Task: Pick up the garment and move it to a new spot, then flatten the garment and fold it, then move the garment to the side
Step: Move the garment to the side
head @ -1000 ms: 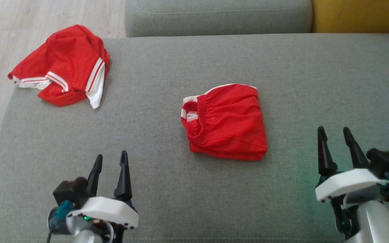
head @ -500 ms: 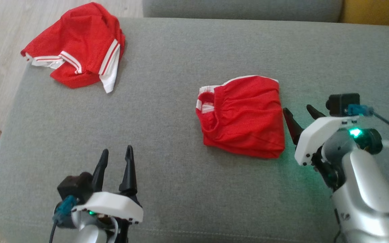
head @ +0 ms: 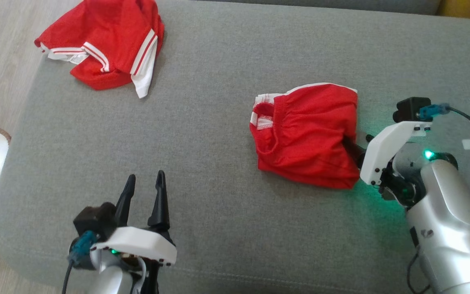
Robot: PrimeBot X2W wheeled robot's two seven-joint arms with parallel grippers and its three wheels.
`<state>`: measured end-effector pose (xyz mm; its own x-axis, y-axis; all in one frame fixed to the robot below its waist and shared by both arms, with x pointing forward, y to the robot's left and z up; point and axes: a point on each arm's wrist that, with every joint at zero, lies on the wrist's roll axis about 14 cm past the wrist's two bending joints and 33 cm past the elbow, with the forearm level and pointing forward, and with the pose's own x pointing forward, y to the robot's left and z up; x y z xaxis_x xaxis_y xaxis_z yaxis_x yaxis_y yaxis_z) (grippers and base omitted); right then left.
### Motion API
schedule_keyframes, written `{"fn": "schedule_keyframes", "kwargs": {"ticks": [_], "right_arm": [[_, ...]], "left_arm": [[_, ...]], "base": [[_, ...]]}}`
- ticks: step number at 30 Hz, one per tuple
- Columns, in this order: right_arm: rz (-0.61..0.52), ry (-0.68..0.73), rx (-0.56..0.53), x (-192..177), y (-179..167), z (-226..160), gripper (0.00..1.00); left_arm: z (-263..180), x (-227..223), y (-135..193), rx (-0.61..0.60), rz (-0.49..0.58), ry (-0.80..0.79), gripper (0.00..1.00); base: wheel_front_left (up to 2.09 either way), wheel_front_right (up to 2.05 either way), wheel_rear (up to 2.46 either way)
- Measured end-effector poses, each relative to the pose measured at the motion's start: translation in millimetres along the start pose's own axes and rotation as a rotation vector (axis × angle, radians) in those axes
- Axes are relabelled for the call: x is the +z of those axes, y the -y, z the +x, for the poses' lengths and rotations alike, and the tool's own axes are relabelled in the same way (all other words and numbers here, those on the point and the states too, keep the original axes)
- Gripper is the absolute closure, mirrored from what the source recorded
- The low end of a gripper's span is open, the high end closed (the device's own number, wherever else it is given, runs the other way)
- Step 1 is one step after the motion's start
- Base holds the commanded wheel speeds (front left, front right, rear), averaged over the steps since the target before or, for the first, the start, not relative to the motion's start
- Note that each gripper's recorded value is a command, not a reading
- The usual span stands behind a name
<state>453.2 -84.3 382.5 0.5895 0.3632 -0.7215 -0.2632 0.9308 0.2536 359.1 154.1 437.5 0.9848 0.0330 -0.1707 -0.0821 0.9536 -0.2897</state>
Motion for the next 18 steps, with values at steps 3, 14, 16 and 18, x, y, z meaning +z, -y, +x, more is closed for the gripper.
{"fn": "schedule_keyframes", "kwargs": {"ticks": [3, 14, 16, 18], "right_arm": [[0.009, -0.02, 0.022, -2, -5, 5, 0.0], [0.0, 0.021, 0.004, 9, 6, 12, 1.0], [-0.011, 0.044, -0.034, 16, 23, 7, 1.0], [-0.019, 0.065, -0.078, 23, 42, 0, 1.0]], "left_arm": [[2, 0, -1, -0.002, 0.0, 0.0, 0.0], [12, -2, 1, -0.01, 0.024, -0.006, 0.0], [15, -4, 5, -0.024, 0.03, -0.011, 0.0], [19, -5, 11, -0.045, 0.036, -0.014, 0.0]], "base": [[0.0, 0.0, 0.0], [0.0, 0.0, 0.0], [0.0, 0.0, 0.0], [0.0, 0.0, 0.0]]}}
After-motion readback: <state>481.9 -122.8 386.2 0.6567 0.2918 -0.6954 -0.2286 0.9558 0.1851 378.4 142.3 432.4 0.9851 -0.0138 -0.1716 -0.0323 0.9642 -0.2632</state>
